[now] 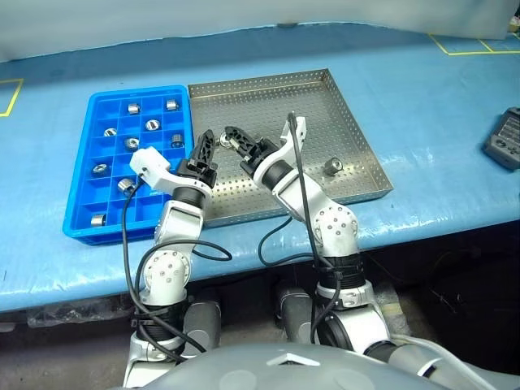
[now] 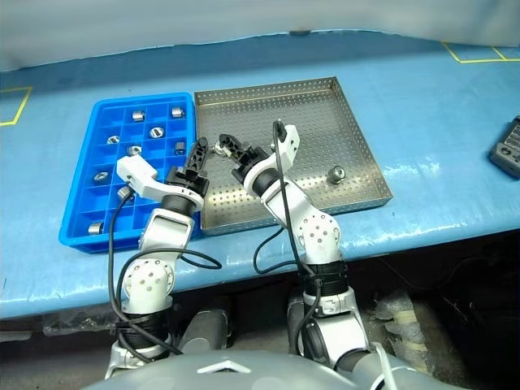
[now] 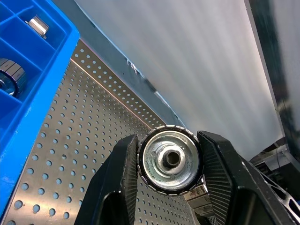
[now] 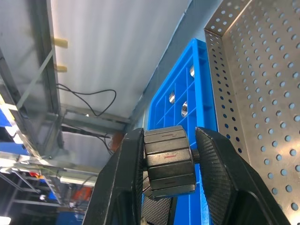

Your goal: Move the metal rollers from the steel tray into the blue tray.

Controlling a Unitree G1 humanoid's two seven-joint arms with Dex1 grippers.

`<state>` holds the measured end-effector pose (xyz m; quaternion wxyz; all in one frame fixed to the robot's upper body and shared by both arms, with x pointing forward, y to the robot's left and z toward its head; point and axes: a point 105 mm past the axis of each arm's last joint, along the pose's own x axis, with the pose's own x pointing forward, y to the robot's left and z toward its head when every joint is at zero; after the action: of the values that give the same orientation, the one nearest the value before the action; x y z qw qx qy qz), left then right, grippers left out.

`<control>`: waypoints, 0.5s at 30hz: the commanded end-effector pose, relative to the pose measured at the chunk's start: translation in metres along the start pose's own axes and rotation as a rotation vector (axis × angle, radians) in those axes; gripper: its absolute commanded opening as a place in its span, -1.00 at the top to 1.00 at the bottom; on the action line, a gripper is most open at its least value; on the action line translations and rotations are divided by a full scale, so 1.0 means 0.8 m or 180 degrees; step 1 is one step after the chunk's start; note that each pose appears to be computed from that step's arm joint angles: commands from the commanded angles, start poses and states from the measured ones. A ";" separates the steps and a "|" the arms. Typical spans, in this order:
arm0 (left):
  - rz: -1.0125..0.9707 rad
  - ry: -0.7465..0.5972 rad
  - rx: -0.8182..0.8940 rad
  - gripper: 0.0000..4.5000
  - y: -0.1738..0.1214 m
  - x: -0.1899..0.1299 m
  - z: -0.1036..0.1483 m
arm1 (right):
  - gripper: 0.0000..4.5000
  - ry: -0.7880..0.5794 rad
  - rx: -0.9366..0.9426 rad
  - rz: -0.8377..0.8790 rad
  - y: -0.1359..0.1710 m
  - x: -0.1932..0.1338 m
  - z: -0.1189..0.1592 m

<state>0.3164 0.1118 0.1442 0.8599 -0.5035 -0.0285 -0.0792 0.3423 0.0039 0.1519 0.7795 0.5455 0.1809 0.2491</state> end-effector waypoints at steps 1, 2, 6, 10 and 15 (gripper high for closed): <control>-0.0154 -0.0439 -0.0957 0.24 -0.029 -0.004 0.019 | 0.41 -0.0168 0.0946 0.0454 0.052 0.011 -0.003; -0.0133 -0.0503 -0.1134 0.24 -0.026 -0.004 0.024 | 0.41 -0.0231 0.1080 0.0482 0.052 0.010 0.002; -0.0089 -0.0580 -0.0588 0.24 -0.020 -0.006 0.039 | 0.41 -0.0223 0.0159 0.0465 0.058 0.007 0.004; 0.0075 -0.0537 0.1235 0.24 -0.011 -0.009 0.052 | 0.41 -0.0065 -0.1502 0.0282 0.051 0.007 -0.018; 0.0528 -0.0562 0.3160 0.24 0.018 -0.020 0.073 | 0.41 0.0072 -0.3244 0.0150 0.036 0.009 -0.040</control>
<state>0.3096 0.1697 0.1478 0.9906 -0.1085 -0.0718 0.0414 0.3295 0.0342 0.1563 0.9335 0.1537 0.0743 0.3154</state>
